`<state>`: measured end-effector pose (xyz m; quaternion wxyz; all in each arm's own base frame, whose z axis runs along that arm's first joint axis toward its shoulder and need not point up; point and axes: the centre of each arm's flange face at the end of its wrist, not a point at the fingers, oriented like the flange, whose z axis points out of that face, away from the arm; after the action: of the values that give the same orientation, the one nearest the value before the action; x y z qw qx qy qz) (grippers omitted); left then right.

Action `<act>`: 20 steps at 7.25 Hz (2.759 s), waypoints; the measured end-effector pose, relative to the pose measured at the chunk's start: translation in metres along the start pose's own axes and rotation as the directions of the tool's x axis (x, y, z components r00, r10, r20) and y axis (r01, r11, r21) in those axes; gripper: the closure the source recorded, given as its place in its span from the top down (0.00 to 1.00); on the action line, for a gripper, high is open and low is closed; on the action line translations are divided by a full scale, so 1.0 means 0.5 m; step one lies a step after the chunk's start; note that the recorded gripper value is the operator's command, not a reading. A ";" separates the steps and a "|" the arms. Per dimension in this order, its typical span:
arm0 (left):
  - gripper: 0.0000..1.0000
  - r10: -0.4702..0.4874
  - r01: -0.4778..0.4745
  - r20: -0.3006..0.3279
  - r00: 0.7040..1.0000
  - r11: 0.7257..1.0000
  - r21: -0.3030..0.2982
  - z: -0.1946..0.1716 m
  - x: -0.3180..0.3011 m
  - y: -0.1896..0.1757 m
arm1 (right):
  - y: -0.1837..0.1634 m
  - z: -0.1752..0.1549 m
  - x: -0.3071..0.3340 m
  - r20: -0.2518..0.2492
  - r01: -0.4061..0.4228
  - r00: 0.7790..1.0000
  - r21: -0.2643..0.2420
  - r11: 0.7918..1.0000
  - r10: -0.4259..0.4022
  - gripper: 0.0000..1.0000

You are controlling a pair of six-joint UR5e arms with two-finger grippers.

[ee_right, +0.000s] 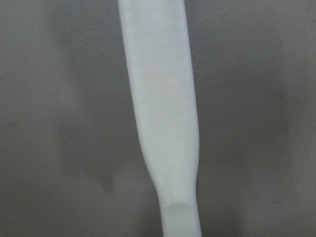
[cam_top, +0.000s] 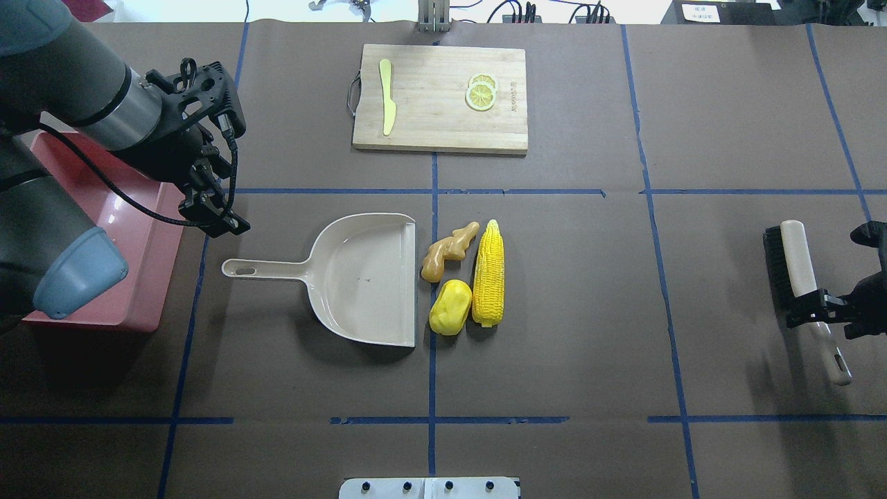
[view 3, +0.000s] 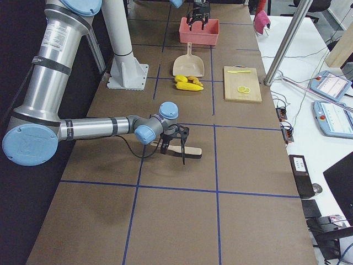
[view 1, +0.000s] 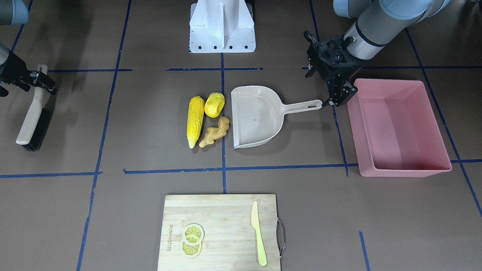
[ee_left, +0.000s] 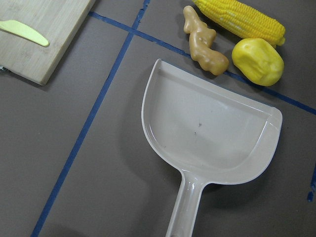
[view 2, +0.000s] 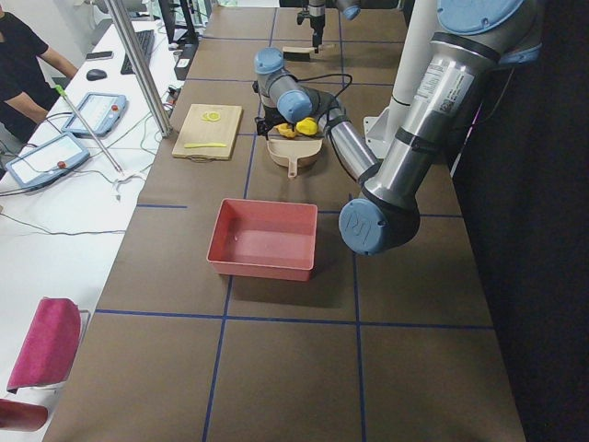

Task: Sweep and dump trash into bin
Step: 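Grasp the dustpan handle with the left gripper while the right grasps the brush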

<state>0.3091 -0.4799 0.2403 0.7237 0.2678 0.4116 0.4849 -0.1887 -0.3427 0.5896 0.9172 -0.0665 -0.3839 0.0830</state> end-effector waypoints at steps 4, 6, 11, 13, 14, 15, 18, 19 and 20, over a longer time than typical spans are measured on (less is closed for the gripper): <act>1.00 0.000 0.001 0.031 1.000 1.000 -0.006 0.001 -0.006 0.001 | 0.002 0.016 0.002 -0.019 0.005 1.000 -0.003 1.000 -0.005 0.00; 1.00 0.001 -0.001 0.036 0.999 1.000 -0.006 0.000 -0.006 0.000 | 0.004 0.019 0.001 -0.021 0.007 1.000 -0.007 1.000 -0.007 0.00; 1.00 0.119 -0.110 0.093 0.989 0.990 -0.092 0.118 0.073 -0.009 | 0.000 -0.012 -0.024 0.018 0.017 1.000 0.003 1.000 -0.017 0.00; 1.00 0.181 -0.172 0.077 0.980 0.978 -0.115 0.148 0.100 -0.003 | -0.007 -0.036 -0.028 0.042 0.011 0.999 0.009 1.000 -0.012 0.00; 1.00 0.211 -0.202 0.061 0.976 0.971 -0.128 0.167 0.110 0.000 | -0.008 -0.050 -0.031 0.058 0.008 0.998 0.006 1.000 -0.009 0.00; 1.00 0.238 -0.230 0.045 0.970 0.963 -0.141 0.185 0.116 0.002 | -0.008 -0.061 -0.036 0.071 0.005 0.997 -0.006 1.000 -0.004 0.00; 1.00 0.296 -0.289 0.018 0.955 0.941 -0.178 0.227 0.100 0.007 | 0.000 -0.111 -0.105 0.074 0.002 0.997 -0.031 1.000 0.000 0.00; 1.00 0.317 -0.307 0.021 0.948 0.932 -0.193 0.237 0.090 0.011 | 0.010 -0.142 -0.128 0.068 -0.007 0.998 -0.035 0.999 0.009 0.00; 1.00 0.328 -0.314 0.035 0.944 0.925 -0.213 0.248 0.078 0.015 | 0.019 -0.170 -0.143 0.068 -0.015 0.998 -0.037 0.999 0.017 0.00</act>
<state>0.4192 -0.4399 0.2973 0.6723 0.2724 0.2844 0.6269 -0.1781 -0.3529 0.4791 0.9015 -0.0836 -0.4159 0.0856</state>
